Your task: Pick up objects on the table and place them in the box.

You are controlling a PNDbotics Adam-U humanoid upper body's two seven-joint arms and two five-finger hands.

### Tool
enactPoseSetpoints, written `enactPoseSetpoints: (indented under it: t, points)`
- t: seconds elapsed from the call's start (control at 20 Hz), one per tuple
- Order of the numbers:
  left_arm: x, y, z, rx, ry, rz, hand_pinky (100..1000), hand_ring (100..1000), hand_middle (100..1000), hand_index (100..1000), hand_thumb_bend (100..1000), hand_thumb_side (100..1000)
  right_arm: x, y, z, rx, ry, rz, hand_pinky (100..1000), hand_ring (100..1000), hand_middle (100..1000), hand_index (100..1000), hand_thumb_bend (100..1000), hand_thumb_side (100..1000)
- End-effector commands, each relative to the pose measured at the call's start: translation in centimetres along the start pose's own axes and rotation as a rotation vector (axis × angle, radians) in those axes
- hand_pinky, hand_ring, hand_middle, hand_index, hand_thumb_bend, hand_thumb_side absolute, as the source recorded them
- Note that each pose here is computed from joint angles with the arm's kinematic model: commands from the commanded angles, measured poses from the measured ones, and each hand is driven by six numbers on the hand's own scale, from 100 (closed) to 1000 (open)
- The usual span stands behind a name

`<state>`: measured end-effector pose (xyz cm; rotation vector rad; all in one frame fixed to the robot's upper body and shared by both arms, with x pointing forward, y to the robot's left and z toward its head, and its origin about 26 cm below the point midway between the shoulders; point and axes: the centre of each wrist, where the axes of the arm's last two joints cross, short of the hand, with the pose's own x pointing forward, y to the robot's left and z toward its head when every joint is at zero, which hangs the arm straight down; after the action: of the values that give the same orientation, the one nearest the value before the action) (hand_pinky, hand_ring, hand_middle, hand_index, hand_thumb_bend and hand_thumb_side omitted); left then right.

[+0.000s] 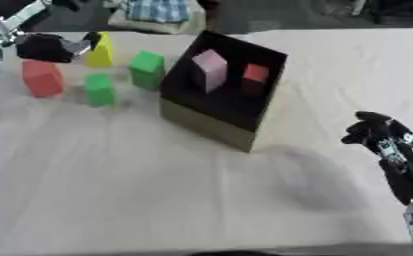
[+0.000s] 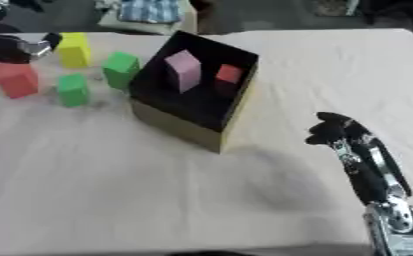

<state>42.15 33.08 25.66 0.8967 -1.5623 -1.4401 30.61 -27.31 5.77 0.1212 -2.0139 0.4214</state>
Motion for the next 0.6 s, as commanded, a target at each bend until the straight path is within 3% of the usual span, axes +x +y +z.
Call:
enactPoseSetpoints:
  t: [0.05, 0.35, 0.6]
  points:
    - [-1.6, -0.1, -1.5, -0.129, 0.050, -0.069, 858, 789, 820, 927, 386, 502, 0.4, -0.5, -0.1, 0.015, -0.006, 0.026, 682, 601, 599, 799, 100, 675]
    - [-2.3, -2.0, -4.7, -0.261, 0.078, -0.101, 853, 791, 824, 923, 527, 537, 0.3, -0.4, 0.0, 0.016, -0.001, 0.021, 682, 601, 599, 799, 100, 675]
    - [-2.3, -4.1, -6.5, -0.346, 0.107, -0.109, 847, 788, 822, 923, 562, 594, 0.2, -0.4, 0.0, 0.018, -0.001, 0.019, 683, 602, 598, 800, 100, 674]
